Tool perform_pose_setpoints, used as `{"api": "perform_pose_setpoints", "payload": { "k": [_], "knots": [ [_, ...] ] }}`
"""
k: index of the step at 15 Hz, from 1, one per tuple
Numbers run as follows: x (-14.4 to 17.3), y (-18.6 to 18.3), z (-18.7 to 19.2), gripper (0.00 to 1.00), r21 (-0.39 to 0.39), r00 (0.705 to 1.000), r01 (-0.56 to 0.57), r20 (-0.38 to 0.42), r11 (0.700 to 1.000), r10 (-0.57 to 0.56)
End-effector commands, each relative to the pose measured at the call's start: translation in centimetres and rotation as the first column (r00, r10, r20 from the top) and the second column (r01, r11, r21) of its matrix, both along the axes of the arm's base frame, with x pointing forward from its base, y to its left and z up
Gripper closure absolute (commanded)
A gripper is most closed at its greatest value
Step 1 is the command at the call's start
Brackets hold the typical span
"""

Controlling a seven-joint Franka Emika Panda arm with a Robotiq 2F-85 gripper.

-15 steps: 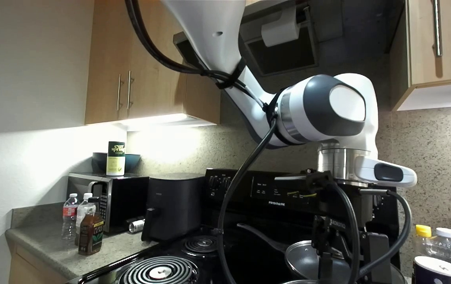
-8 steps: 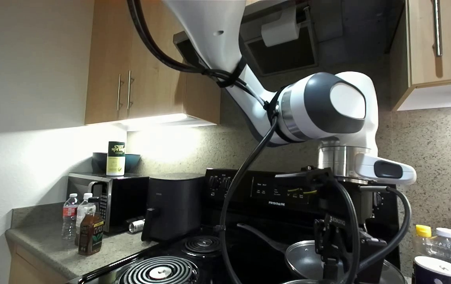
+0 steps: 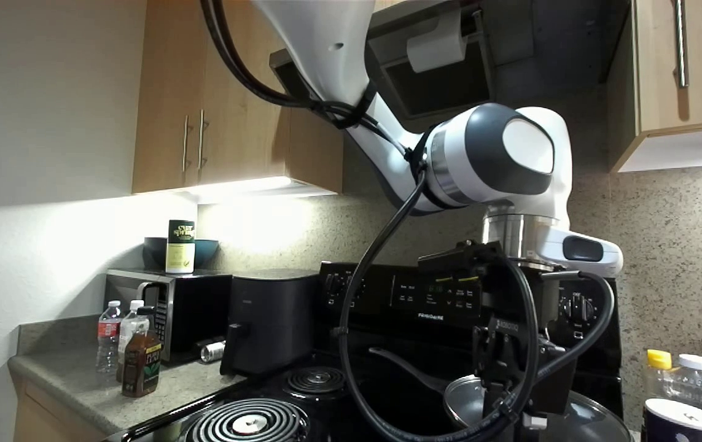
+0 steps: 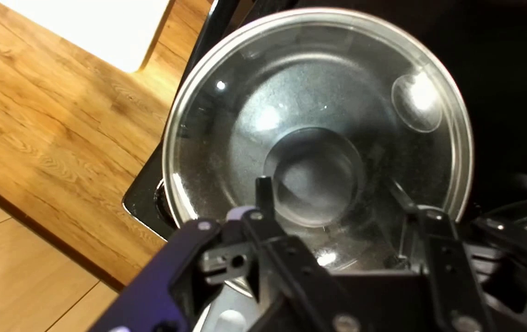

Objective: Uncover the pot on the stove and then move it to the plate on the back left

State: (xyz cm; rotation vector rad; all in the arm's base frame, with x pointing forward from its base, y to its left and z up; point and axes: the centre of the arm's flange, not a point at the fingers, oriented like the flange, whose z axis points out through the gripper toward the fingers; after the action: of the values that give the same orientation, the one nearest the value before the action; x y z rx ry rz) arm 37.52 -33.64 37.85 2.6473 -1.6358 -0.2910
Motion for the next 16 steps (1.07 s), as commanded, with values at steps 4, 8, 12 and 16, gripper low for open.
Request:
{"api": "perform_pose_setpoints", "payload": {
  "k": [4, 8, 12, 16],
  "knots": [
    [0.0, 0.1, 0.7, 0.00, 0.070, 1.000, -0.012, -0.024, 0.997, 0.014],
    [0.2, -0.3, -0.1, 0.00, 0.113, 1.000, -0.012, 0.002, 0.993, 0.012],
    [0.3, -0.4, -0.9, 0.00, 0.155, 1.000, -0.017, 0.024, 0.988, 0.013],
    [-0.1, -0.9, -1.7, 0.00, 0.163, 1.000, -0.011, 0.012, 0.987, 0.009]
  ]
}}
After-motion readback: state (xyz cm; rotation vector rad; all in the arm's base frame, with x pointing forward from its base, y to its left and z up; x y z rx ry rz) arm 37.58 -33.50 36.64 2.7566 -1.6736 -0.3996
